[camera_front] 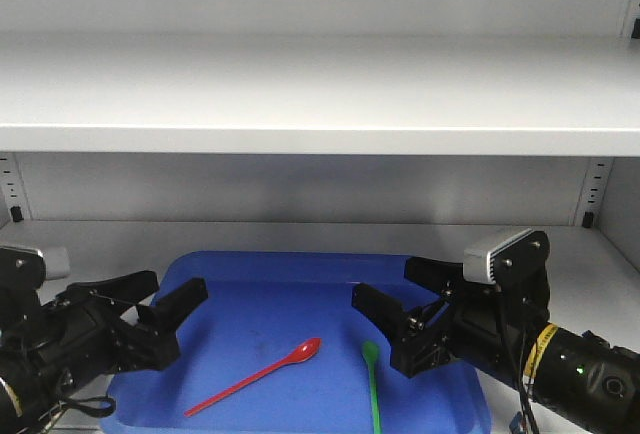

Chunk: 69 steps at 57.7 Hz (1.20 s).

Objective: Sort red and green spoons into left cabinet

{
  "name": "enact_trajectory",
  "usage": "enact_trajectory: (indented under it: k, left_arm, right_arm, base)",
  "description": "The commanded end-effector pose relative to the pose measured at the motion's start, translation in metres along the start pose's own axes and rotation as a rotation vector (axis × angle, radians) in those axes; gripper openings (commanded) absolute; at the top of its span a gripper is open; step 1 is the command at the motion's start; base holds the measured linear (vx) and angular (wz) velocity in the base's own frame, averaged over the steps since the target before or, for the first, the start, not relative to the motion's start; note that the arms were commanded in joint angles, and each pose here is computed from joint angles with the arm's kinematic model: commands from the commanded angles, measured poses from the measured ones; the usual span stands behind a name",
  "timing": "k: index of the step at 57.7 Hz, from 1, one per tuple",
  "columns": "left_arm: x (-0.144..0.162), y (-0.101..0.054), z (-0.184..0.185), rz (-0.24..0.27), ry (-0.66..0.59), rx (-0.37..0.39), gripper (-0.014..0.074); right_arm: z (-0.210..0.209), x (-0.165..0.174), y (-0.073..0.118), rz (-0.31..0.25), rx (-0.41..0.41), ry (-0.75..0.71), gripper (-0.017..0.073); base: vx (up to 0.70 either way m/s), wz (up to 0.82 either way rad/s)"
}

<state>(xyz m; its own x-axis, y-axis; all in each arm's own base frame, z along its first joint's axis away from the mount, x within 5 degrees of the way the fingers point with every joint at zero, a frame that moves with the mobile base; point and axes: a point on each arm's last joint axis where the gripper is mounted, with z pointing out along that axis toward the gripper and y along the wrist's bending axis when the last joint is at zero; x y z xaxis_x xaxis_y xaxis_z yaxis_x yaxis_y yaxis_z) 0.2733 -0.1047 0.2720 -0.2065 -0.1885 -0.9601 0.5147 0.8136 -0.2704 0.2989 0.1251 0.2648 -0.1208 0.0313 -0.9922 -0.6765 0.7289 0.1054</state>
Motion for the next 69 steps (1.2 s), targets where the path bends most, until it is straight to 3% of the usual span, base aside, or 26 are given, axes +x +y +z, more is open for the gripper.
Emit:
enact_trajectory:
  k: [1, 5, 13, 15, 21, 26, 31, 46, 69]
  left_arm:
    - [-0.026, -0.013, -0.009, 0.064, -0.095, 0.066, 0.0475]
    - [-0.030, -0.015, -0.015, 0.108, -0.071, 0.047, 0.0375]
    - [-0.040, -0.019, -0.034, 0.207, -0.018, -0.021, 0.0057]
    - [-0.043, -0.020, -0.039, 0.226, -0.013, -0.040, -0.0013]
    - [-0.053, -0.021, -0.055, 0.239, -0.014, -0.108, -0.0008]
    - [-0.061, -0.023, -0.070, 0.203, -0.026, -0.165, -0.0006]
    - [-0.069, -0.026, -0.088, 0.203, -0.045, -0.212, -0.0006]
    - [-0.068, -0.044, -0.134, 0.231, -0.112, -0.213, -0.0006]
    - [-0.060, -0.034, -0.151, 0.219, -0.040, -0.353, -0.0006]
  right_arm:
    - [-0.005, -0.026, 0.005, -0.055, -0.012, -0.082, 0.0489]
    - [-0.008, -0.027, 0.005, -0.091, 0.019, -0.032, 0.0369]
    - [-0.021, -0.036, 0.004, -0.109, 0.110, 0.034, 0.0032]
    - [-0.025, -0.039, 0.004, -0.110, 0.135, 0.046, -0.0015]
    - [-0.038, -0.046, 0.005, -0.095, 0.198, 0.068, -0.0006]
    - [-0.050, -0.050, 0.011, -0.096, 0.212, 0.062, -0.0003]
    - [-0.064, -0.051, 0.018, -0.105, 0.215, 0.053, -0.0003]
    - [-0.088, -0.053, 0.030, -0.103, 0.229, 0.014, -0.0003]
    - [-0.088, -0.054, 0.030, -0.104, 0.217, 0.004, -0.0003]
  base:
    - [0.00, 0.00]
    - [0.00, 0.00]
    - [0.00, 0.00]
    - [0.00, 0.00]
    - [0.00, 0.00]
    - [0.00, 0.00]
    - [0.00, 0.00]
    - [0.00, 0.00]
    - [0.00, 0.00]
